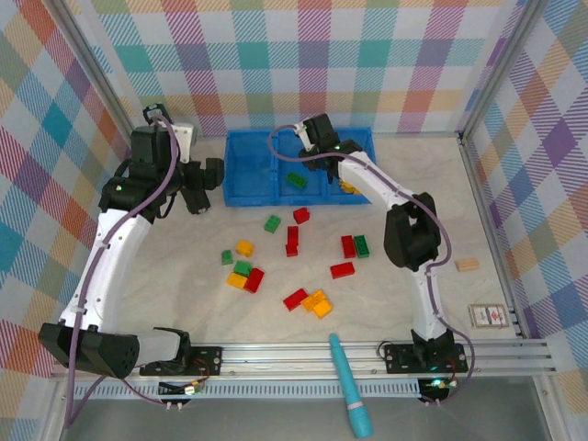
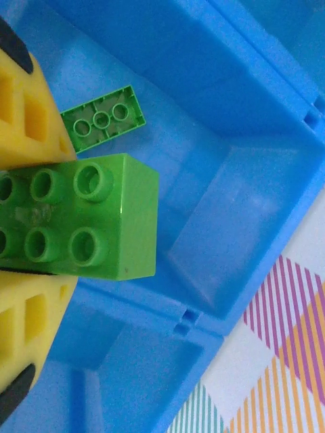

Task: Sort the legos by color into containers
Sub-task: Place the lego in the container.

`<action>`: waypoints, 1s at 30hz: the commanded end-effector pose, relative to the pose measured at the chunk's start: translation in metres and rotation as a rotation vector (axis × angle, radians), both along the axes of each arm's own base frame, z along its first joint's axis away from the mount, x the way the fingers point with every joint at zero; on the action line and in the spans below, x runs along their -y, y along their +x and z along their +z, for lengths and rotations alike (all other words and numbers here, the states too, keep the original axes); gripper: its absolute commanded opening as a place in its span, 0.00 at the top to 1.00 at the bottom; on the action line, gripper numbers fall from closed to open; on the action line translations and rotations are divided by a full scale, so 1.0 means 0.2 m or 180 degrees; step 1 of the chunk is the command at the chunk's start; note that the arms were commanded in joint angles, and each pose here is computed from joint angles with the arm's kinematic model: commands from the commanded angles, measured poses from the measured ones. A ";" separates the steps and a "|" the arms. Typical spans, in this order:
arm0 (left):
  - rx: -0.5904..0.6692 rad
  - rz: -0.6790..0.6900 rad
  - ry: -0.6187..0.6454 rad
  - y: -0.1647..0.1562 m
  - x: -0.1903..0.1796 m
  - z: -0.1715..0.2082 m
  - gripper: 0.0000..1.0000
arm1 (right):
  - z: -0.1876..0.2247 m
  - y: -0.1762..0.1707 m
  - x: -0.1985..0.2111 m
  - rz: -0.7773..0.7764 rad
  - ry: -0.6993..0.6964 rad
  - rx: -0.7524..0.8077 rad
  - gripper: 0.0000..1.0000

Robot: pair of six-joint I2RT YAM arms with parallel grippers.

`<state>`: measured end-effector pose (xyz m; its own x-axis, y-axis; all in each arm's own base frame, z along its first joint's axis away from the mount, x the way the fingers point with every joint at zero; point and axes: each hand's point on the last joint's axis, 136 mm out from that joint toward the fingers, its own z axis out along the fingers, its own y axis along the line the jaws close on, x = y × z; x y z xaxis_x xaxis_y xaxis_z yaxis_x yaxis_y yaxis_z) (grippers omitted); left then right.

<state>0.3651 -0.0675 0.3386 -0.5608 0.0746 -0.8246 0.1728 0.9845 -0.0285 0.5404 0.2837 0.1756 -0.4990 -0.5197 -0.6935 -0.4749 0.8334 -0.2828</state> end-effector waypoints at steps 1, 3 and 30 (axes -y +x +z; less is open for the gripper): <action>0.0051 -0.0033 0.0055 0.00 0.01 0.05 0.00 | 0.02 -0.01 -0.13 0.0134 0.0126 -0.0013 0.67; 0.0036 -0.0052 0.0045 0.01 0.02 0.03 0.00 | -0.04 -0.01 -0.16 0.0186 0.0077 -0.0096 0.67; 0.0153 -0.0048 -0.0013 -0.01 0.02 0.15 0.00 | -0.02 -0.14 -0.19 0.0374 -0.0131 -0.0285 0.49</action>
